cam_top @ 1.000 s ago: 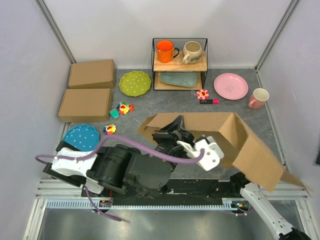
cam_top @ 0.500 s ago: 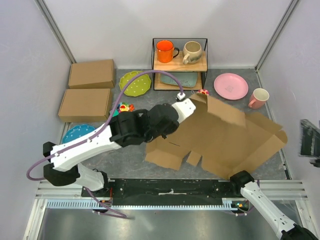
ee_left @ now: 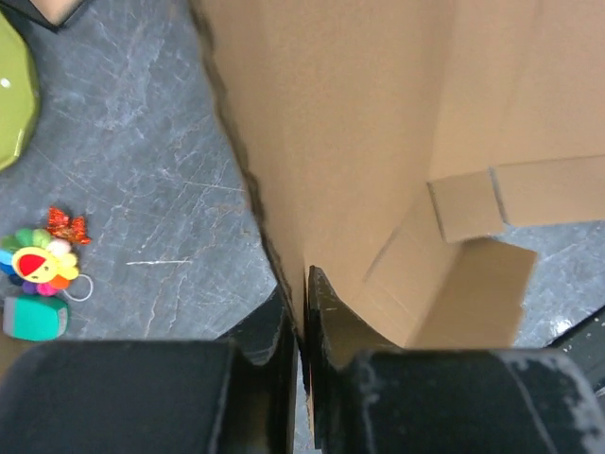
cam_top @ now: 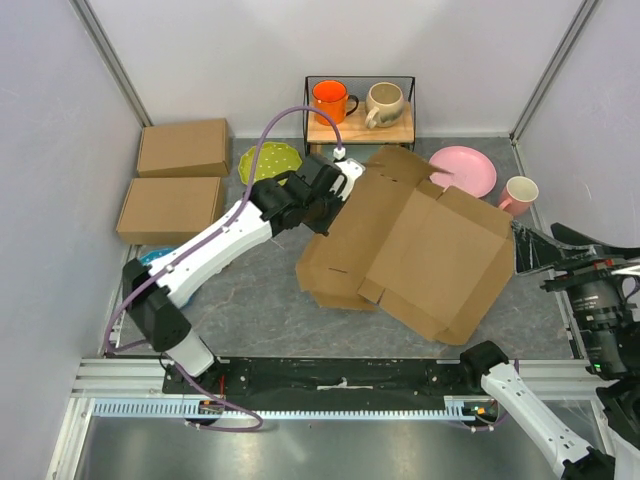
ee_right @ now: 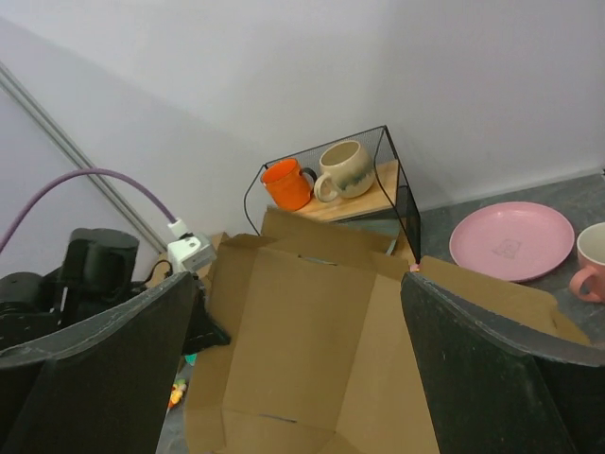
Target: Fold the paper box
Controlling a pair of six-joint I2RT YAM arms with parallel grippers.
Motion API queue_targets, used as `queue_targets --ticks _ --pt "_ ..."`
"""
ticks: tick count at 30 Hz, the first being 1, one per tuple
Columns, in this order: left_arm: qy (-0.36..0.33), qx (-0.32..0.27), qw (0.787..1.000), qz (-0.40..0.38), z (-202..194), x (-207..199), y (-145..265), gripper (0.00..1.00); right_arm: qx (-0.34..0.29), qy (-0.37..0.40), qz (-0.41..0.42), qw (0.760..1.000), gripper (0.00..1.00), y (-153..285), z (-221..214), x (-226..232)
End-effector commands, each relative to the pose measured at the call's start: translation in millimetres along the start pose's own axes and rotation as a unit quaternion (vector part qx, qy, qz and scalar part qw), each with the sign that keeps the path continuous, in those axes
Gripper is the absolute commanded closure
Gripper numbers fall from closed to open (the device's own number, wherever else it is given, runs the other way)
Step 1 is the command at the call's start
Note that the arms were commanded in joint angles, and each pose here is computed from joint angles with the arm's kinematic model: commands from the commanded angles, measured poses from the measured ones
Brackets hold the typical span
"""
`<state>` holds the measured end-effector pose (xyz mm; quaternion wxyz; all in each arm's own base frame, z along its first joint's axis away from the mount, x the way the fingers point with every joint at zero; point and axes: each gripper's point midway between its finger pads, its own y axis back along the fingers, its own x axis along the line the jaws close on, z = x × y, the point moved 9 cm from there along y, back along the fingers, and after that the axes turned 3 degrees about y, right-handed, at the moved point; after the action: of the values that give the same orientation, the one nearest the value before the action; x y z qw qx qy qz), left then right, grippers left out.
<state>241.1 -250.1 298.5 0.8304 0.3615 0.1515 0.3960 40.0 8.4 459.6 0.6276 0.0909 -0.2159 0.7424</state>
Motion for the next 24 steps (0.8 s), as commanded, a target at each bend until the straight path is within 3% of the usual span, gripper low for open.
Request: queue_targets --ticks 1,3,4,5,12,14,15,16,17,18,19,21,24 --pt "0.025 -0.002 0.999 -0.023 9 18 -26 0.83 0.001 -0.014 0.019 1.000 0.02 -11 -7 5" --pt "0.054 0.013 0.998 -0.012 9 34 -40 0.67 0.007 -0.012 0.015 1.000 0.02 -15 -12 4" --pt "0.071 0.006 0.997 -0.007 14 39 -40 0.46 0.010 -0.010 0.010 1.000 0.02 -17 -14 3" --pt "0.087 0.004 0.996 -0.023 16 44 -40 0.02 0.009 -0.009 0.008 1.000 0.02 -18 -15 3" --pt "0.145 -0.105 0.982 0.058 39 60 -9 0.00 0.018 0.001 -0.001 1.000 0.02 -30 -24 2" --pt "0.206 -0.153 0.963 0.079 37 60 8 0.00 0.023 -0.002 0.001 1.000 0.02 -33 -29 2" --pt "0.238 -0.159 0.954 0.091 18 59 14 0.00 0.029 -0.004 -0.002 1.000 0.02 -36 -35 1" --pt "0.327 -0.200 0.919 0.097 16 58 20 0.00 0.029 -0.007 -0.001 1.000 0.02 -38 -37 1" --pt "0.363 -0.207 0.904 0.089 5 55 20 0.00 0.037 -0.008 -0.002 0.999 0.02 -41 -44 0" --pt "0.392 -0.178 0.899 0.085 -31 49 3 0.00 0.037 -0.011 0.000 0.999 0.02 -41 -46 0" --pt "0.461 -0.206 0.862 0.052 -35 43 19 0.00 0.037 -0.016 0.003 0.999 0.02 -43 -48 1" --pt "0.537 -0.176 0.824 0.034 -77 29 4 0.00 0.048 -0.017 0.005 0.999 0.02 -48 -57 1" --pt "0.581 -0.187 0.791 0.028 -114 0 10 0.00 0.061 -0.019 0.011 0.998 0.02 -54 -65 2"
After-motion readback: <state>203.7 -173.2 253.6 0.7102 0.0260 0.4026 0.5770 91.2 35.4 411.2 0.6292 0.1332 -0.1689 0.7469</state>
